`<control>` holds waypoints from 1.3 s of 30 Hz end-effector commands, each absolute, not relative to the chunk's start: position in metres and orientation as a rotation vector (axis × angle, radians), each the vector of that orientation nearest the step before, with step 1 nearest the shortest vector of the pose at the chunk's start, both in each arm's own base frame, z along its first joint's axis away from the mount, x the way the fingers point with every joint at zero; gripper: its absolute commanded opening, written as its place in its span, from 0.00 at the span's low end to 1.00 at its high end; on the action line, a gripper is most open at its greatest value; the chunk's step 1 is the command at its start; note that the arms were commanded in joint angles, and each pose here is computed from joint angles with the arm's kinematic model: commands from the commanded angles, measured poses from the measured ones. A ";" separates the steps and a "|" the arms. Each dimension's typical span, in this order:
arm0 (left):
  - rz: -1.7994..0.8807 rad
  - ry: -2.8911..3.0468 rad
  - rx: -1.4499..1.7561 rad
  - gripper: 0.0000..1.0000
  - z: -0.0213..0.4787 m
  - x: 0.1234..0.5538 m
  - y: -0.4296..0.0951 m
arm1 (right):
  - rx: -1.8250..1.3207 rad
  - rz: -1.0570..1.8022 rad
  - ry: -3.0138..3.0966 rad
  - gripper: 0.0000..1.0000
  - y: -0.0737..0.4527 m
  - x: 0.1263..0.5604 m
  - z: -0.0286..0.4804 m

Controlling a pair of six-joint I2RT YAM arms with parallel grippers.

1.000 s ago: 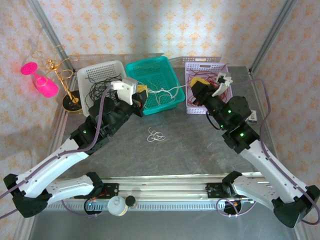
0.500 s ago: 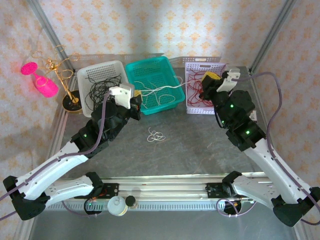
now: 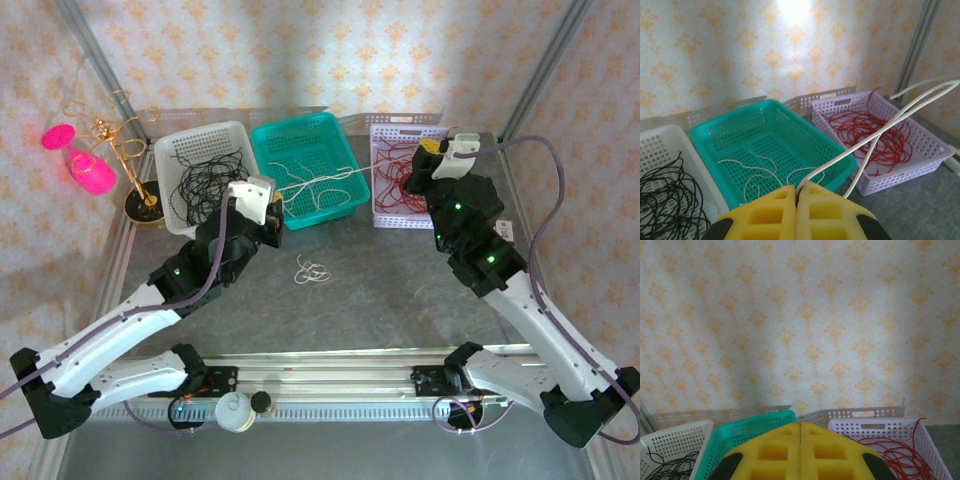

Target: Untangle the cables

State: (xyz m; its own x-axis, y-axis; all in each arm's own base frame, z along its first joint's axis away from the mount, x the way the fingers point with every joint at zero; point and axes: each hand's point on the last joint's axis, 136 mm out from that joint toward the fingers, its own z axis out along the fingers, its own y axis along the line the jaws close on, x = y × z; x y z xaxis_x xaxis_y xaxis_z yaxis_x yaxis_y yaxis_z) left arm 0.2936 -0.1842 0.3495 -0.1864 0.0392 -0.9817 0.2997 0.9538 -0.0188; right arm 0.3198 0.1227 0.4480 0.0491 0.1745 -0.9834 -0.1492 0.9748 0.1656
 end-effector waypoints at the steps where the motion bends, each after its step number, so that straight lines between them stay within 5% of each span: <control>1: -0.092 1.845 0.299 0.00 0.316 0.298 -0.174 | 0.018 0.288 1.392 0.00 0.119 0.308 0.494; 7: 0.035 1.930 0.338 0.00 0.281 0.307 -0.172 | -0.021 0.293 1.405 0.00 0.130 0.317 0.503; 8: 0.019 1.940 0.345 0.03 0.277 0.307 -0.175 | -0.035 0.302 1.399 0.00 0.133 0.316 0.506; 11: -0.146 1.931 0.386 0.37 0.276 0.300 -0.196 | -0.105 0.369 1.388 0.00 0.148 0.313 0.512; 13: -0.274 1.908 0.417 0.47 0.279 0.293 -0.212 | -0.177 0.426 1.390 0.00 0.163 0.310 0.513; 26: -0.752 1.758 0.641 0.77 0.324 0.241 -0.261 | -0.405 0.616 1.417 0.00 0.206 0.292 0.499; 32: -0.731 1.736 0.552 0.77 0.329 0.243 -0.246 | -0.433 0.674 1.423 0.00 0.215 0.288 0.495; 39: -0.799 1.735 0.342 0.66 0.350 0.269 -0.221 | -0.434 0.693 1.420 0.00 0.216 0.286 0.495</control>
